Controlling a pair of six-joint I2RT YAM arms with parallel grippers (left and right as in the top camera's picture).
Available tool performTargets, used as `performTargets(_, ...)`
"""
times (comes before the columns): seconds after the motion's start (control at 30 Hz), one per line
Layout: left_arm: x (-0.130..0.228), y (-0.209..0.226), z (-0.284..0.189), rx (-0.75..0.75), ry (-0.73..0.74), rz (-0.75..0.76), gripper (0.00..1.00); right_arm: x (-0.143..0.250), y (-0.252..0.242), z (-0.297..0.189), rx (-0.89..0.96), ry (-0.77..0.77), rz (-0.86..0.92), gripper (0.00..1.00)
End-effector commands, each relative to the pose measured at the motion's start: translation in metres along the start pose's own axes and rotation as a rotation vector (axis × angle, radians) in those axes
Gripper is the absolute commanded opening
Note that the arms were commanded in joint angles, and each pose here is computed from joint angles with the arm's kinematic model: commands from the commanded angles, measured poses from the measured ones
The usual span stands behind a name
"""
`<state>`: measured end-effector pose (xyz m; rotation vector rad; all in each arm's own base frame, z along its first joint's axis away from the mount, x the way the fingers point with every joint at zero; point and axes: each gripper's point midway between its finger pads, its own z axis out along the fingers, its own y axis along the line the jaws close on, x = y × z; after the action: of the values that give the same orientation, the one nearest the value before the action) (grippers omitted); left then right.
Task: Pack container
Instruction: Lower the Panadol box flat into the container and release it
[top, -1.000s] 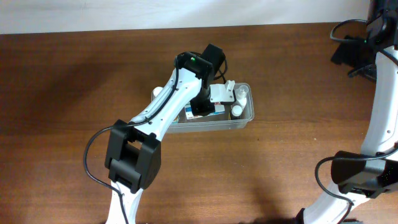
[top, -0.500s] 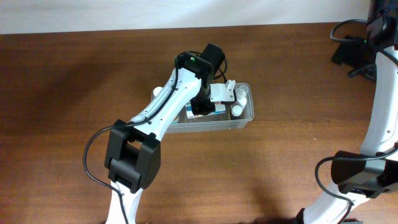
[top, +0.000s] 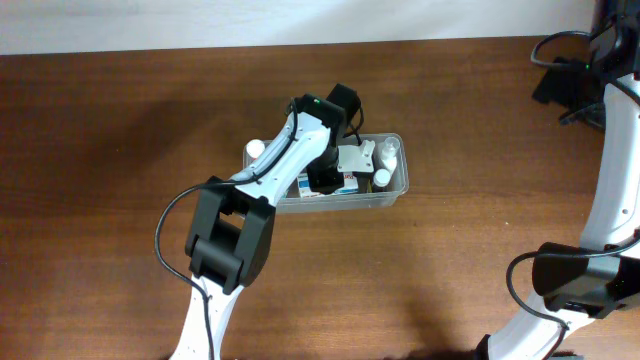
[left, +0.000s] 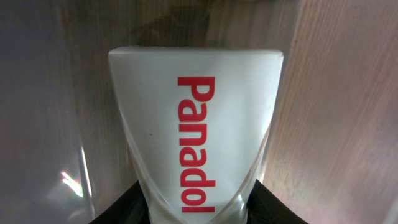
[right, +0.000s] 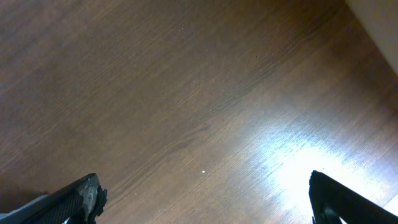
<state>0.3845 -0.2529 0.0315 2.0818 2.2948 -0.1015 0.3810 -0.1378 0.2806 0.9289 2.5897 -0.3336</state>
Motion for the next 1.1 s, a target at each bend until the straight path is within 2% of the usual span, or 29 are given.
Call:
performTargets(0.0, 0.0014, 0.0003, 0.0041, 0.012, -0.004, 0.013, 0.42, -0.0027, -0.0051, -0.0038, 0.012, -0.017, 0.008, 0.98)
performTargets(0.4, 0.0077, 0.006, 0.0039, -0.021, 0.033, 0.013, 0.45, -0.0028, -0.005, -0.0038, 0.012, -0.018, 0.008, 0.98)
performTargets(0.8, 0.0081, 0.0057, 0.0039, -0.019, 0.035, 0.012, 0.6, -0.0028, -0.005, -0.0038, 0.012, -0.018, 0.008, 0.98)
performTargets(1.07, 0.0083, 0.0061, 0.0037, -0.021, 0.037, 0.012, 0.61, -0.0028, -0.005, -0.0038, 0.012, -0.018, 0.008, 0.98)
